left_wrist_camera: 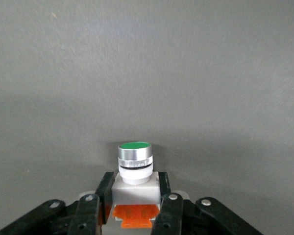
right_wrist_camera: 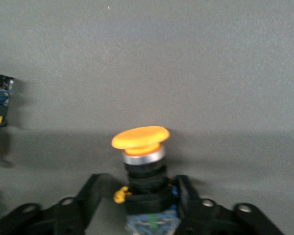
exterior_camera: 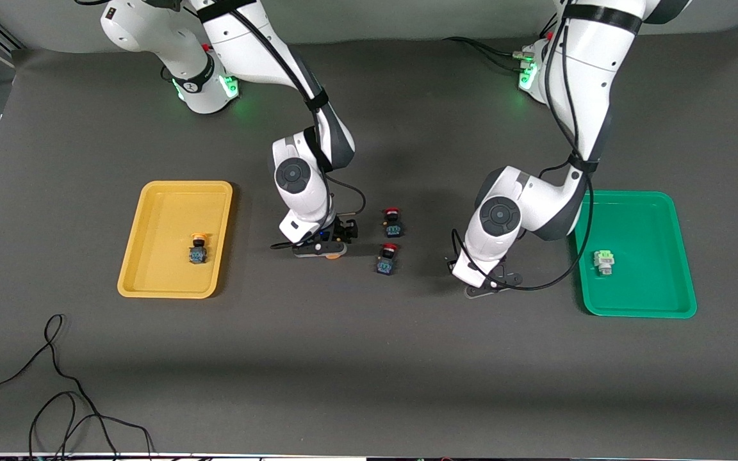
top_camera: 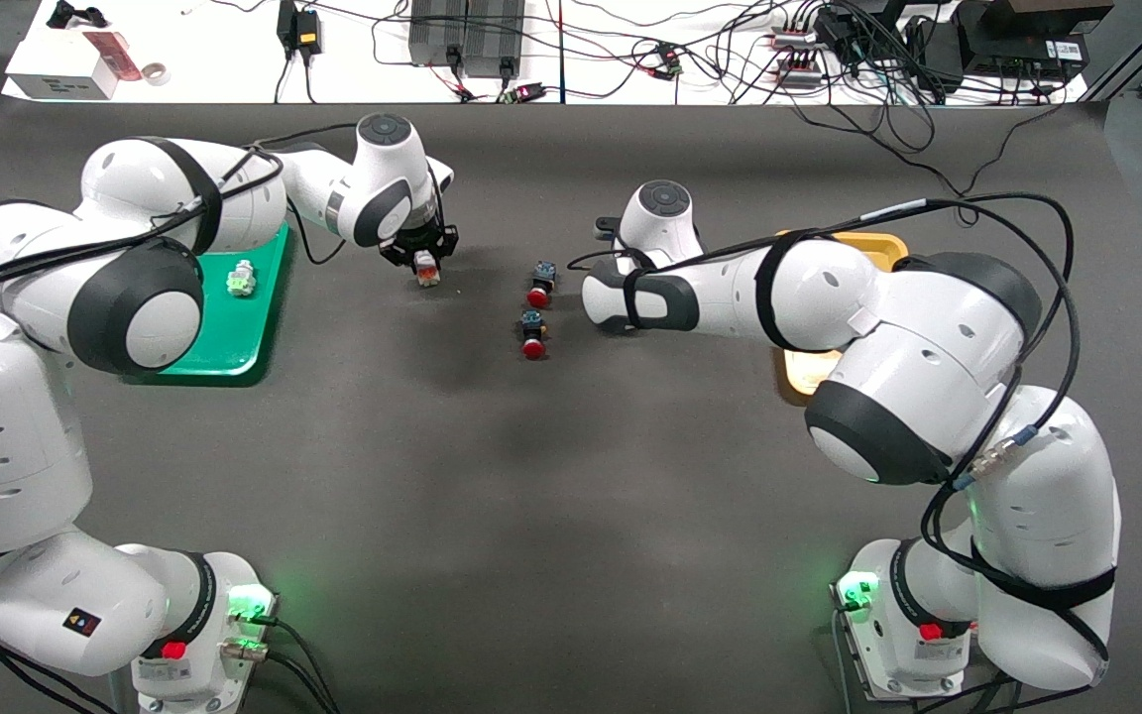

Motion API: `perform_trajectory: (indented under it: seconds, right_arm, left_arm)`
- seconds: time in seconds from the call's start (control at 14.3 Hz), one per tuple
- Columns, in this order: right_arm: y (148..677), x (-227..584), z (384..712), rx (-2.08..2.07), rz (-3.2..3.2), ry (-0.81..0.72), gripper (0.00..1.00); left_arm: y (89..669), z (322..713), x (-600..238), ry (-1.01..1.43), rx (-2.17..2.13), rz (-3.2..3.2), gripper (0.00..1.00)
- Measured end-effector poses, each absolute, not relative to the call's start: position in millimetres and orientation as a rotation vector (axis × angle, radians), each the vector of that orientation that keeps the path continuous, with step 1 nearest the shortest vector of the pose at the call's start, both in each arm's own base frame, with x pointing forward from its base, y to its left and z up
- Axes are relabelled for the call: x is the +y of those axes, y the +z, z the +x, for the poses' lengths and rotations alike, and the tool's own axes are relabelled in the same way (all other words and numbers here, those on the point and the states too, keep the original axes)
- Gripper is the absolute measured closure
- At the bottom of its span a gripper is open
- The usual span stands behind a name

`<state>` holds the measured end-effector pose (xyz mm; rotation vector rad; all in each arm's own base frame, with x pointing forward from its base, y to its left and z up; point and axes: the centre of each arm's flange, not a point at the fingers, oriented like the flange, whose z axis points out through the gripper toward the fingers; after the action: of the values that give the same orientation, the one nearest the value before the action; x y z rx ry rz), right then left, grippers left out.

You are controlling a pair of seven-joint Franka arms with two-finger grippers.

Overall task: Place green and yellow buttons in trays
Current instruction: 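Carry the orange-based button to the green tray while the right gripper carries yellow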

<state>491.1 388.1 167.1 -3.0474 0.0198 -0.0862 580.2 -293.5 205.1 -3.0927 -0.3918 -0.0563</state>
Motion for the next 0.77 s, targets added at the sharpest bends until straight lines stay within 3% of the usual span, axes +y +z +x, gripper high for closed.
perform_trajectory:
  seconds: [0.14, 0.35, 0.56, 0.77]
  right_arm:
    - [174, 389, 495, 0.022, -3.039, -0.098, 0.56]
    - [199, 381, 508, 0.05, -3.035, -0.054, 0.56]
    - [263, 343, 535, 0.093, -3.049, 0.049, 0.56]
    - [335, 278, 554, 0.12, -3.066, 0.124, 0.56]
  left_arm:
    - [233, 589, -290, -0.021, -0.414, -3.069, 0.59]
    - [319, 602, -285, 0.051, -0.492, -3.079, 0.59]
    - [405, 596, -257, 0.127, -0.416, -3.119, 0.59]
    - [438, 603, -174, 0.2, -0.318, -3.135, 0.59]
